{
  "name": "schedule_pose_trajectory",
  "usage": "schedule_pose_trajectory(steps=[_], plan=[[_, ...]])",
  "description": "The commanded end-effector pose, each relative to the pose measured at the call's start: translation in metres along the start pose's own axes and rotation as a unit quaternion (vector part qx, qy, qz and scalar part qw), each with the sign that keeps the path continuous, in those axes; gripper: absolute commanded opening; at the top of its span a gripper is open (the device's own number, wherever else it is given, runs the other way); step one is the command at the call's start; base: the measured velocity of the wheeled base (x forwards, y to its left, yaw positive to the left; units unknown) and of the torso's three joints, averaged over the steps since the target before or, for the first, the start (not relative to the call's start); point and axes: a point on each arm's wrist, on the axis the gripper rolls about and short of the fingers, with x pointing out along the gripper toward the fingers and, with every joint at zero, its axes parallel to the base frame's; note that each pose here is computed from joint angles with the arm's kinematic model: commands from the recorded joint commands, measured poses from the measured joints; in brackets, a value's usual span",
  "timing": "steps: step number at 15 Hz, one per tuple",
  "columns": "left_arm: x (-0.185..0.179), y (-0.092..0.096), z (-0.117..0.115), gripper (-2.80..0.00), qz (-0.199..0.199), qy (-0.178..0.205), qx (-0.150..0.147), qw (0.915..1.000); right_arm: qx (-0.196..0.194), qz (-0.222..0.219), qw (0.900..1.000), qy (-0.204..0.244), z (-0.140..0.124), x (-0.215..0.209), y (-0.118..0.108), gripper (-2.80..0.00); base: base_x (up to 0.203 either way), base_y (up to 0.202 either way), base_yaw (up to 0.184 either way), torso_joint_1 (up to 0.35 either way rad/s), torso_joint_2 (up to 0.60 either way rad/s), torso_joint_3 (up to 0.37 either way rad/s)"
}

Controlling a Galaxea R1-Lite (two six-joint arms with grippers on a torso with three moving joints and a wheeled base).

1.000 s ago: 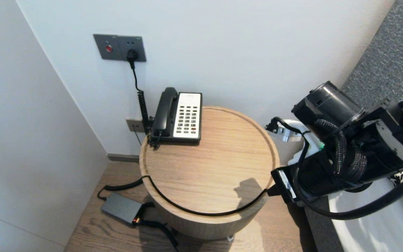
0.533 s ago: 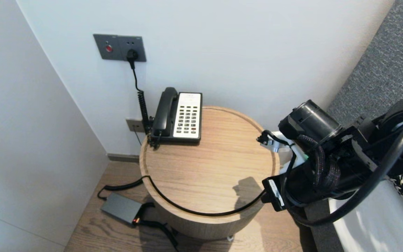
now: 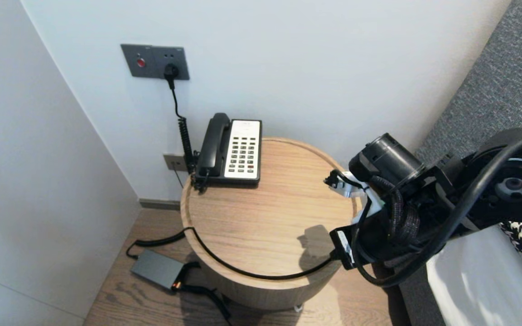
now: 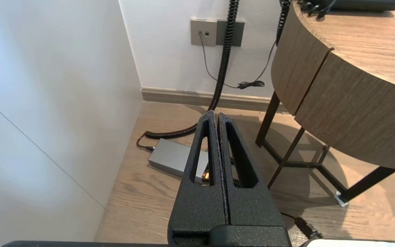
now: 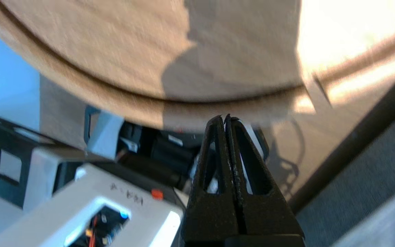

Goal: Open the nightstand drawer

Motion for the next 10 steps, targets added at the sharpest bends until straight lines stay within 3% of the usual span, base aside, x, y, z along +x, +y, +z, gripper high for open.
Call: schedule_pose_trajectory(steps=[1, 10], plan=[[0.001, 0.0, -0.003, -2.8, 0.001, 0.004, 0.0, 1.0, 0.002, -0.002, 1.0, 0.004, 0.001, 0.008, 0.0, -2.8, 0.0, 0.0, 0.0, 0.0, 0.0, 0.0], [0.001, 0.0, -0.003, -2.8, 0.001, 0.004, 0.0, 1.0, 0.005, -0.009, 1.0, 0.026, -0.004, 0.021, -0.003, -2.8, 0.0, 0.0, 0.0, 0.0, 0.0, 0.0]])
